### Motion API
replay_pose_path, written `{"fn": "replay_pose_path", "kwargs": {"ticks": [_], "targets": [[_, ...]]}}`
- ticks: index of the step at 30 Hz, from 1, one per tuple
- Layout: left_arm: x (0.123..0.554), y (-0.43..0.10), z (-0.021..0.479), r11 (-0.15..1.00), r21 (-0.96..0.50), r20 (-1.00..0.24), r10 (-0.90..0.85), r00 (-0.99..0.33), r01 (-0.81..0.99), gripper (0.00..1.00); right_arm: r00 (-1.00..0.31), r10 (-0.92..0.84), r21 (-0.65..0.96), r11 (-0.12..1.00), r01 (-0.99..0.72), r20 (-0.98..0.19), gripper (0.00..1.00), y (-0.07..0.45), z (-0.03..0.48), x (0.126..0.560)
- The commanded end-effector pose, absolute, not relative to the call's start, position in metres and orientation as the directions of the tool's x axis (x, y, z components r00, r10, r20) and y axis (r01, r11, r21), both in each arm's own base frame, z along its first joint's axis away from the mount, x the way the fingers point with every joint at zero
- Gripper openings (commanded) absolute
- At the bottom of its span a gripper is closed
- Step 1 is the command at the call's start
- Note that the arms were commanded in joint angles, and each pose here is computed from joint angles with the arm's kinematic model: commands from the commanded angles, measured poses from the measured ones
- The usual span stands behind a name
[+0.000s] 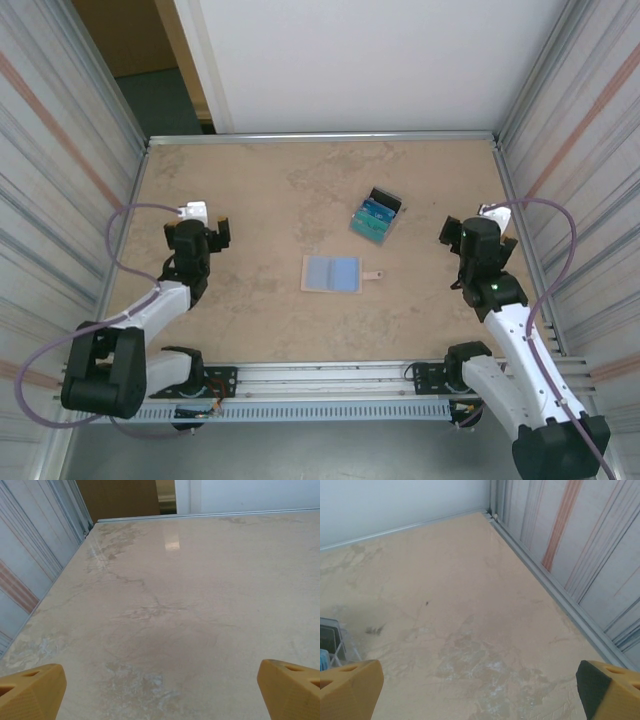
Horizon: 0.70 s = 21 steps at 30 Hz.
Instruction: Take the credit cards out of the card holder
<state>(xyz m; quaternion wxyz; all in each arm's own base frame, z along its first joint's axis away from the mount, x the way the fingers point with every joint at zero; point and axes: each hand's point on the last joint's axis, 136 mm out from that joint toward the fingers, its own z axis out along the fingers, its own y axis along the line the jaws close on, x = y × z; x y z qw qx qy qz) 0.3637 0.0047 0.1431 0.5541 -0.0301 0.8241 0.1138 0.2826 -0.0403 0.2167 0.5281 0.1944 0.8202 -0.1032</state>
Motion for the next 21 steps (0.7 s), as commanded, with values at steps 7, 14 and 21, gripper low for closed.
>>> {"fn": "replay_pose_path", "kwargs": {"ticks": [7, 14, 21], "targets": [[0.373, -0.006, 0.149, 0.982, 0.172, -0.949, 0.144, -0.279, -0.080, 0.99, -0.216, 0.301, 0.149, 0.837, 0.527, -0.929, 0.99, -0.058, 0.226, 0.278], [0.368, -0.018, 0.128, 0.983, 0.186, -0.946, 0.180, -0.270, 0.003, 0.99, -0.280, 0.243, 0.075, 0.863, 0.499, -0.929, 0.99, -0.056, 0.209, 0.287], [0.366, -0.030, 0.119, 0.981, 0.183, -0.954, 0.194, -0.229, 0.069, 0.99, -0.295, 0.195, 0.057, 0.906, 0.419, -0.935, 0.99, -0.043, 0.198, 0.299]]}}
